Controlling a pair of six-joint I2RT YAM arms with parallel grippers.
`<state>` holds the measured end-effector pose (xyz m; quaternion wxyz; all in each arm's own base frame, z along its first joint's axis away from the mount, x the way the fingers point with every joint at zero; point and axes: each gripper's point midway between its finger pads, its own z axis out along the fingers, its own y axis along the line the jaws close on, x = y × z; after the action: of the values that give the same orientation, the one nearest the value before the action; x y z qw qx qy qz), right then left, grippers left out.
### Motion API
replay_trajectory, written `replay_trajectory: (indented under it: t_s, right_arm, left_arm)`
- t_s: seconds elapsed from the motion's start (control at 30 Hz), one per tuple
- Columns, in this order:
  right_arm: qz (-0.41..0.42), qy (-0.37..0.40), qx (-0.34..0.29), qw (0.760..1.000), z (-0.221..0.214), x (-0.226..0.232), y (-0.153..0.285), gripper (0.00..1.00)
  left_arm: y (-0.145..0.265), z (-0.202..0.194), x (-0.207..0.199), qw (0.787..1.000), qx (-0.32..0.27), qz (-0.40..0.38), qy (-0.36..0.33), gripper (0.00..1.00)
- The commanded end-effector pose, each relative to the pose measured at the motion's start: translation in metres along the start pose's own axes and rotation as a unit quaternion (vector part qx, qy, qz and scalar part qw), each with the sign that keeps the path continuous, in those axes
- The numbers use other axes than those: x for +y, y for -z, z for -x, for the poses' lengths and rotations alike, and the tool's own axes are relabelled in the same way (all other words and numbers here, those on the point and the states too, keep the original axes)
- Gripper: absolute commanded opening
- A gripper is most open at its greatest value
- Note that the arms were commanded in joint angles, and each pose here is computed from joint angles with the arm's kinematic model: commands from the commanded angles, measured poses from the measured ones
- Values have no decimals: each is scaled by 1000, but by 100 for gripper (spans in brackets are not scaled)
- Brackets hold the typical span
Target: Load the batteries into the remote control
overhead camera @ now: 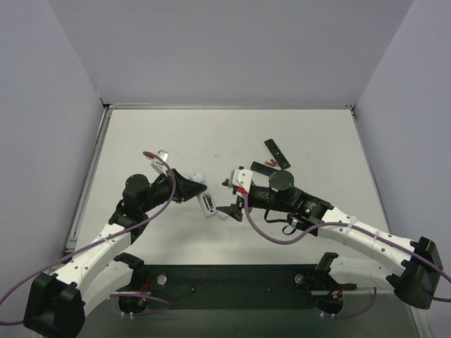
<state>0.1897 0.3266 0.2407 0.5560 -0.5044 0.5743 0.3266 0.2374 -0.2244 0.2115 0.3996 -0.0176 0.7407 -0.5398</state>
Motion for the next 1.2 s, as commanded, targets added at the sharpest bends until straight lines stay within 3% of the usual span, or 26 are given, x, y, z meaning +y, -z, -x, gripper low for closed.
replay_trajectory:
  t_s: [0.0, 0.13, 0.17, 0.33, 0.87, 1.17]
  right_arm:
    - [76, 107, -11, 991, 19, 13, 6, 65]
    - [106, 121, 0, 987, 17, 17, -1, 56]
    - [108, 124, -3, 986, 21, 17, -3, 49]
    - [127, 137, -5, 982, 19, 19, -12, 42]
    - [150, 138, 5, 979, 15, 13, -28, 24]
    - [162, 134, 14, 978, 8, 15, -31, 22]
  left_arm:
    - [-1, 13, -34, 997, 14, -58, -42, 0]
    - [-1, 11, -41, 996, 26, -71, -46, 0]
    - [-1, 10, -43, 996, 31, -75, -47, 0]
    - [-1, 9, -43, 995, 36, -77, -47, 0]
    - [0, 8, -48, 994, 41, -86, -45, 0]
    - [-1, 8, -49, 994, 41, -89, -42, 0]
